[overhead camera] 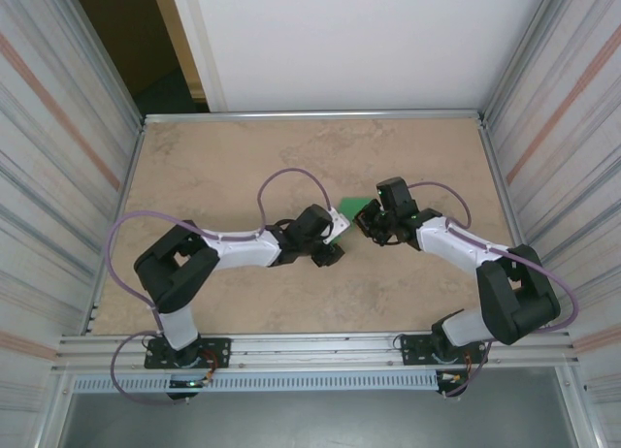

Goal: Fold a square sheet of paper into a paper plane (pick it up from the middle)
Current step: Fold the wing for the fifth time at the center of the table.

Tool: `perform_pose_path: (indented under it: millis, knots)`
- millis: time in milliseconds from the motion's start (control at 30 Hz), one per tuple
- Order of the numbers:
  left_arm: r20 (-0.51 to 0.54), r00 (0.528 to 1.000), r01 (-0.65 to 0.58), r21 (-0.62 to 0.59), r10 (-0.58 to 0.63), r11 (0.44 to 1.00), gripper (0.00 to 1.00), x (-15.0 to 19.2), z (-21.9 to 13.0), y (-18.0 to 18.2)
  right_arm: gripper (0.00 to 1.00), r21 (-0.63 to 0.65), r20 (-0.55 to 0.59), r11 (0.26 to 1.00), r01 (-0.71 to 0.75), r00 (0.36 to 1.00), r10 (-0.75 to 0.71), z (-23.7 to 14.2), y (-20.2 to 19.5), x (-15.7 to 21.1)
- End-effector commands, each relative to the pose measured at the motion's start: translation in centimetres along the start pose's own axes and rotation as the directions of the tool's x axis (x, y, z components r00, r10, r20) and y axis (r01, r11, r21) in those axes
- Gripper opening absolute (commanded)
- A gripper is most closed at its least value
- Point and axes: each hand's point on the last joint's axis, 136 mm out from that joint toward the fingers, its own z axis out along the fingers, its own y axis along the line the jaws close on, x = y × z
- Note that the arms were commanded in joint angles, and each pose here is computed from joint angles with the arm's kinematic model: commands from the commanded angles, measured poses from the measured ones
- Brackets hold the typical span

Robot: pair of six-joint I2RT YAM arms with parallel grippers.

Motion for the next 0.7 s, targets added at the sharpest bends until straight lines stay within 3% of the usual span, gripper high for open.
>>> perform_pose_path:
  millis: [0, 267, 667]
  knots:
    - [0.090, 0.991, -0.094, -0.073, 0.101, 0.993, 0.54, -1.8, 0.0, 0.7, 0.00, 0.005, -0.023, 0.998, -0.057, 0.998, 0.057, 0.0, 0.2, 0.0]
    - [0.101, 0.986, -0.121, -0.095, 0.130, 0.988, 0.37, -1.3, 0.7, 0.9, 0.00, 0.007, -0.032, 0.996, -0.085, 0.996, 0.085, -0.2, -0.1, -0.3]
    - [0.108, 0.981, -0.153, -0.081, 0.161, 0.985, 0.31, -0.4, 0.9, 0.5, 0.00, 0.006, -0.055, 0.994, -0.112, 0.992, 0.112, -0.1, -0.3, -0.2]
